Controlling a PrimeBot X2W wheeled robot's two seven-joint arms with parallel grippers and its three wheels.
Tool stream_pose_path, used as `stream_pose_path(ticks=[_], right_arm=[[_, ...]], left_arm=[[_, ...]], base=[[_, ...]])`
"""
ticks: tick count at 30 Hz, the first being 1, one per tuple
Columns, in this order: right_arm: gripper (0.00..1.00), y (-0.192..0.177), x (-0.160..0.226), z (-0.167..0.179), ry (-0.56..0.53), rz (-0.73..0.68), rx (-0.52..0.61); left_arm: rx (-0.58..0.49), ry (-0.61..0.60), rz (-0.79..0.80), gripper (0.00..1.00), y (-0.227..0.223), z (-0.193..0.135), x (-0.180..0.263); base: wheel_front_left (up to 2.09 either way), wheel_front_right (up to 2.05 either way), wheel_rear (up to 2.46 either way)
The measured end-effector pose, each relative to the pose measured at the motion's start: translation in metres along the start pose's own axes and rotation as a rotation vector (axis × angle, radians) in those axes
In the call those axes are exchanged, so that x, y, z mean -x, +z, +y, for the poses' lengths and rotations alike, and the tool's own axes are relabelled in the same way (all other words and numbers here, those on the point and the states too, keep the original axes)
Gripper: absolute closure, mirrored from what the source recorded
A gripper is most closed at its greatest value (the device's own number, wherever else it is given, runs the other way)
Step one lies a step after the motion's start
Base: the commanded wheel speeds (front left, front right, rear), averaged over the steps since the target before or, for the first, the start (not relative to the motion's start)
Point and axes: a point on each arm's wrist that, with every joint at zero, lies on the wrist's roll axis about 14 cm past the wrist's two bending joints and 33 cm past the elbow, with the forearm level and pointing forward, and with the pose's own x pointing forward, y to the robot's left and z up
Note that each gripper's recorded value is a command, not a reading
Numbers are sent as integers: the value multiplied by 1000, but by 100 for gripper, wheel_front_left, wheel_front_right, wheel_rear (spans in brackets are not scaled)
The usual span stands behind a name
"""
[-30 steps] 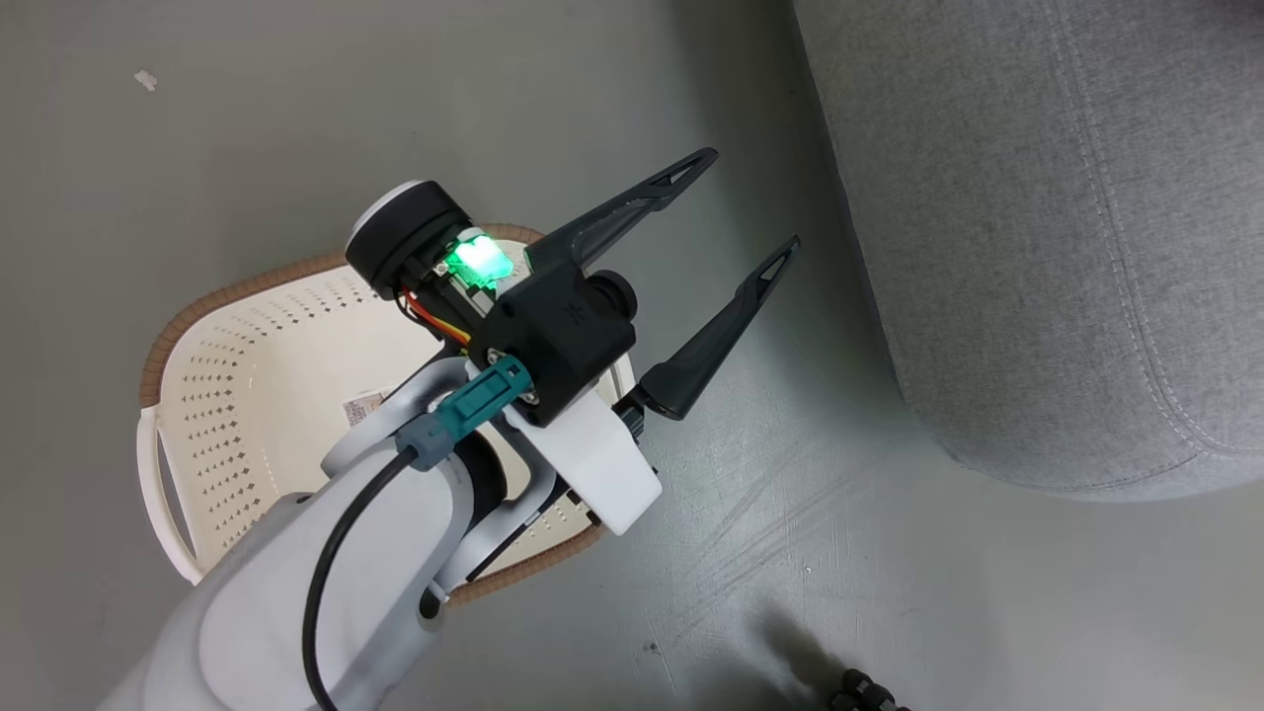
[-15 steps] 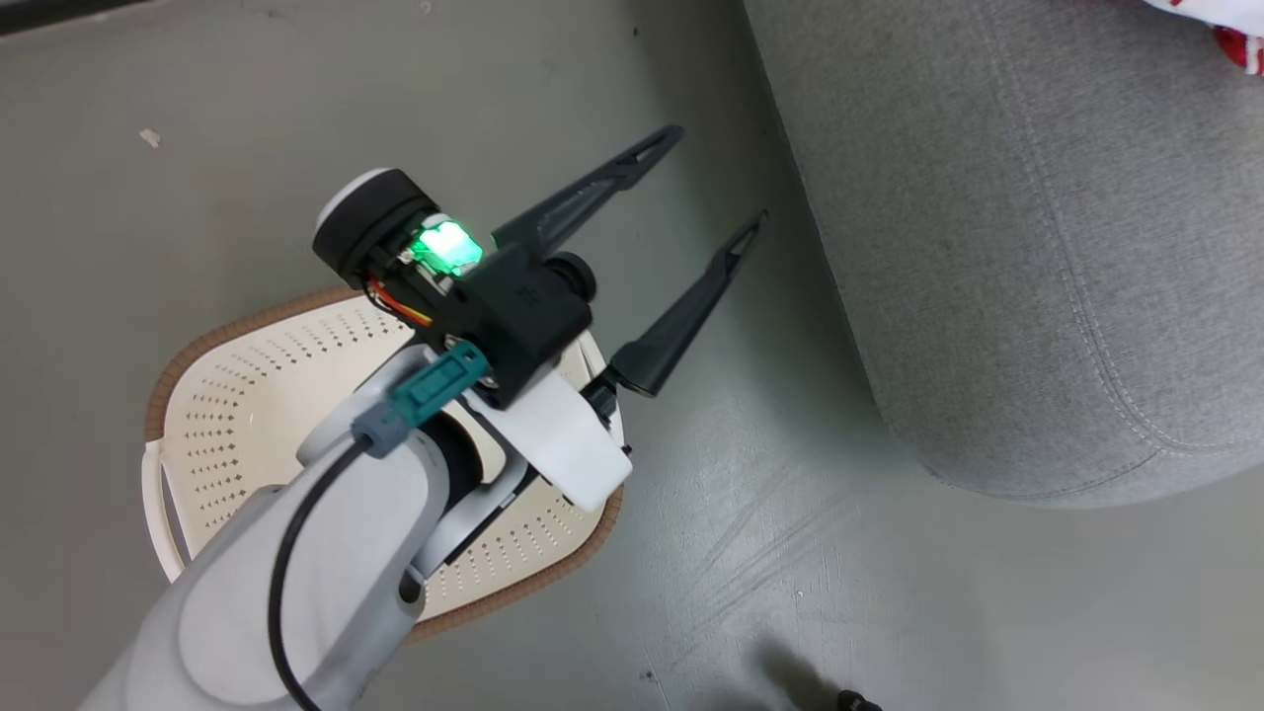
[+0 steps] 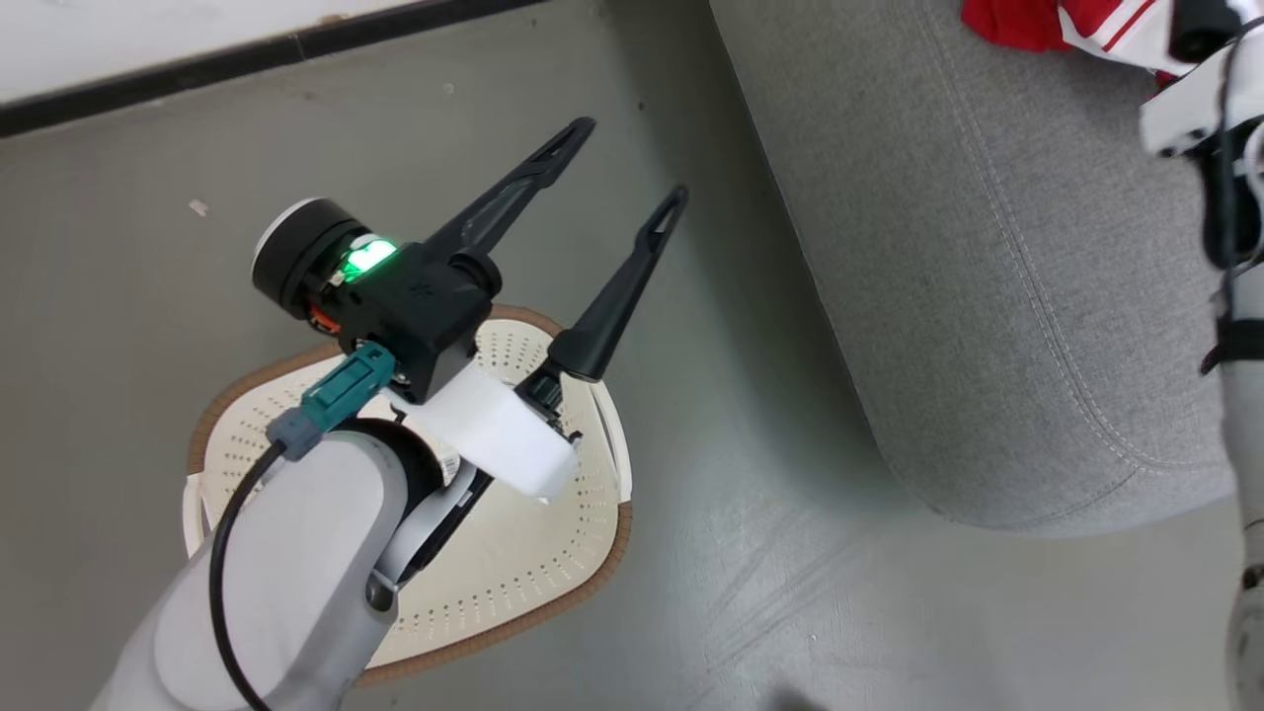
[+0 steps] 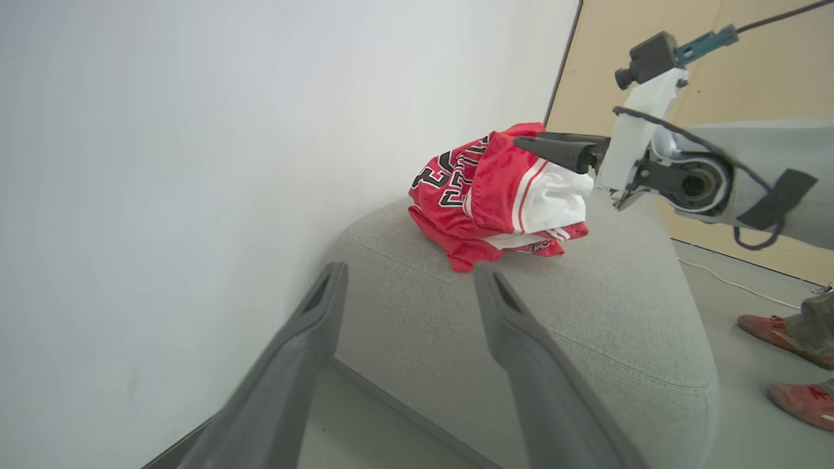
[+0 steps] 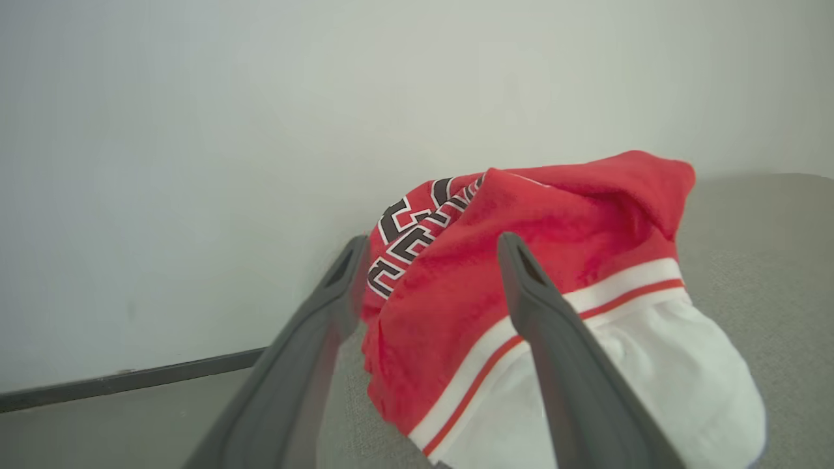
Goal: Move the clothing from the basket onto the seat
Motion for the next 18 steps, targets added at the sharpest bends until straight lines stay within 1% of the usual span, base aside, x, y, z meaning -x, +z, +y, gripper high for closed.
stream_pose_path(ticks=[5,11,16,18], right_arm=[[0,2,12,27,58,-10,-24],[0,23,21,65,157,-75,-28],[0,30,35,92,234,-97,-42],[0,42,39,102,262,-135,-46]], left_arm=[[3,72,-18,0,9,10,12],[-19,183,-50,0,24,26,32],[-21,274,-57,0,30,38,55],[-24,307,-70,0,35,41,64]], base=[[0,0,0],[0,0,0],[0,0,0],[0,0,0]])
